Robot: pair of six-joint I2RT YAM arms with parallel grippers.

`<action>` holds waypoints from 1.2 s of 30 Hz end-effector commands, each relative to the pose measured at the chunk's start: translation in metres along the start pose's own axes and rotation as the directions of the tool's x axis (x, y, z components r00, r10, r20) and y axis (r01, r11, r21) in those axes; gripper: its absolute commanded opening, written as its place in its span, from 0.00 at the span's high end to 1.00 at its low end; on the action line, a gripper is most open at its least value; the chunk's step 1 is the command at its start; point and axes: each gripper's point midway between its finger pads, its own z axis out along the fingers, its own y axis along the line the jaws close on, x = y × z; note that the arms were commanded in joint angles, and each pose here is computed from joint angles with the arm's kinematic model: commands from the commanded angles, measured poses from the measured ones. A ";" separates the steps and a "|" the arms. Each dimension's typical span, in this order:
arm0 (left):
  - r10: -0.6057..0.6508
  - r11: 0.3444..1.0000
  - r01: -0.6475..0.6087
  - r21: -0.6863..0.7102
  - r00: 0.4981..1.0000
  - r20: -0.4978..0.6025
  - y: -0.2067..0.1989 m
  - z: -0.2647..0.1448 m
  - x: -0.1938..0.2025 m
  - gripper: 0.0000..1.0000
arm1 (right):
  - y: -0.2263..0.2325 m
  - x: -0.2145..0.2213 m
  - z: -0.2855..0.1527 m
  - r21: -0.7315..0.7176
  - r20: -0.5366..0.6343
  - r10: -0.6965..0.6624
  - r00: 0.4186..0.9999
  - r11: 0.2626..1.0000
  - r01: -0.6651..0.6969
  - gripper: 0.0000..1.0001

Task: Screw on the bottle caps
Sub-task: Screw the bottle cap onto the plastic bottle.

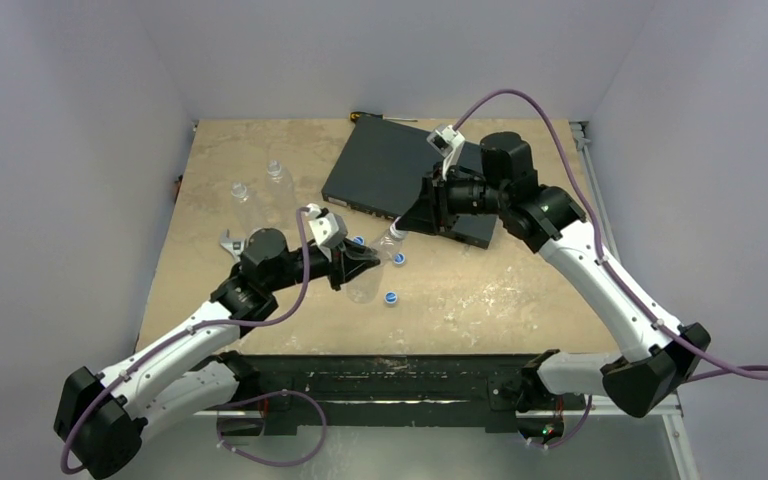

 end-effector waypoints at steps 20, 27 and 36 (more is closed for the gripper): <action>0.080 0.989 -0.123 0.087 0.917 0.390 -0.033 -0.017 -0.108 1.00 | 0.043 0.017 0.001 -0.191 -0.033 -0.086 0.996 0.979 0.078 0.94; 0.147 0.989 -0.129 -0.073 0.921 0.360 -0.003 -0.014 -0.105 1.00 | 0.036 0.011 0.007 -0.128 -0.035 -0.002 0.999 0.992 -0.003 0.93; 0.181 0.982 -0.155 -0.106 0.932 0.314 0.007 -0.007 -0.096 1.00 | 0.019 -0.007 0.012 0.036 0.033 0.102 0.994 0.994 -0.103 0.70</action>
